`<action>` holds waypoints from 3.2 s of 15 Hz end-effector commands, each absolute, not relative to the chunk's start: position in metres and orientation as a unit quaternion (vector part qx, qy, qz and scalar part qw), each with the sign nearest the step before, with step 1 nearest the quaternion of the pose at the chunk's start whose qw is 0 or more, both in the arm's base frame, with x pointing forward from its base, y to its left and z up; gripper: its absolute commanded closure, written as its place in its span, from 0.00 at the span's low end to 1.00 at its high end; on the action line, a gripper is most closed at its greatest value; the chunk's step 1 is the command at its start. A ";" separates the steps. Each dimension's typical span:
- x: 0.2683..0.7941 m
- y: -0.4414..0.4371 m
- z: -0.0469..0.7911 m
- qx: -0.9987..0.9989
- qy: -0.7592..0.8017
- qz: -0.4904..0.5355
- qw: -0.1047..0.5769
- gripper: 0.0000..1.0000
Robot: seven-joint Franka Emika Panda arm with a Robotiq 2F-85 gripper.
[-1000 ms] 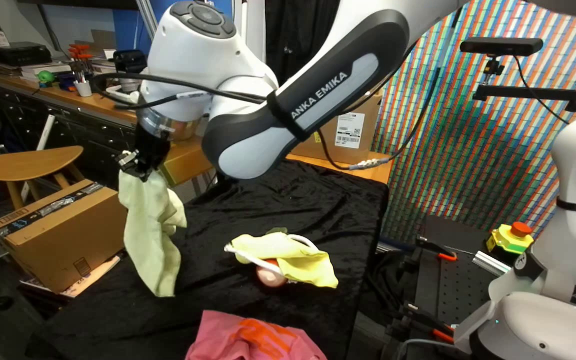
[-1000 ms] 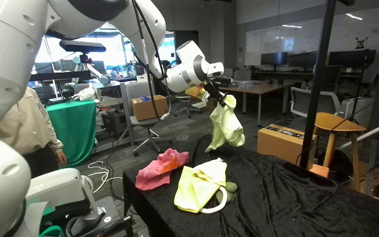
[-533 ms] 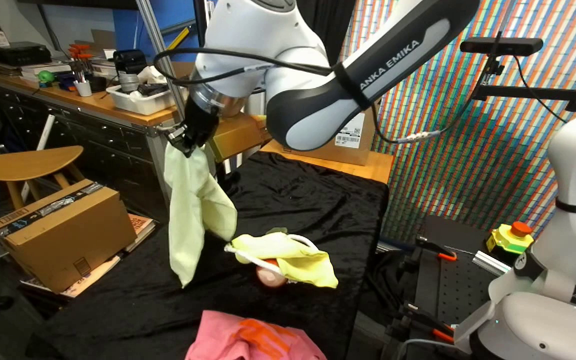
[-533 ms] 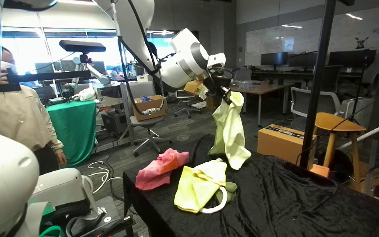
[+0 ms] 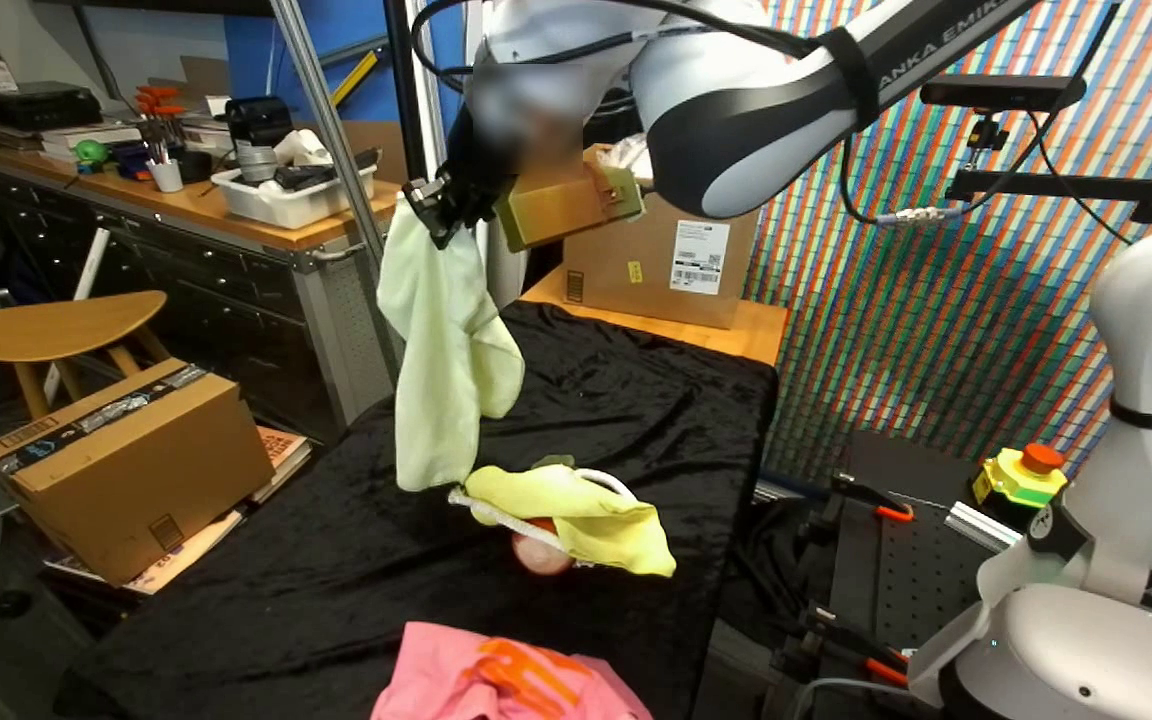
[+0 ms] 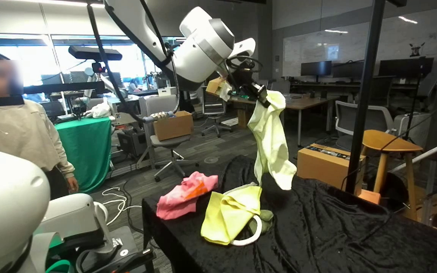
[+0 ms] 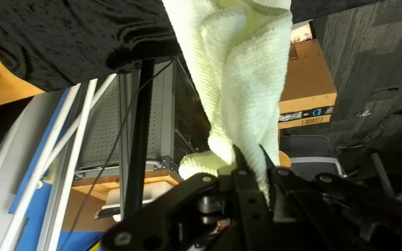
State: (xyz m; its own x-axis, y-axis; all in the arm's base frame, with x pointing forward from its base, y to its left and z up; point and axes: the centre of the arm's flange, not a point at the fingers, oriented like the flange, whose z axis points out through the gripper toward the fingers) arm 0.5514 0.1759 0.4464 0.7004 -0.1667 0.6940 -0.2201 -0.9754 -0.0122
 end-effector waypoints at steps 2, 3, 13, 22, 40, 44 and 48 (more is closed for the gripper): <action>0.498 0.154 0.470 0.910 -0.137 0.391 0.039 0.93; 0.493 0.151 0.471 0.908 -0.140 0.393 0.043 0.92; 0.463 0.172 0.429 0.949 -0.040 0.311 0.036 0.92; 0.493 0.213 0.314 0.987 0.037 0.140 0.073 0.92; 0.518 0.219 0.305 0.992 0.048 0.083 0.085 0.00; 0.518 0.242 0.316 0.989 0.071 0.101 0.086 0.00; 0.518 0.277 0.323 0.983 0.116 0.108 0.090 0.00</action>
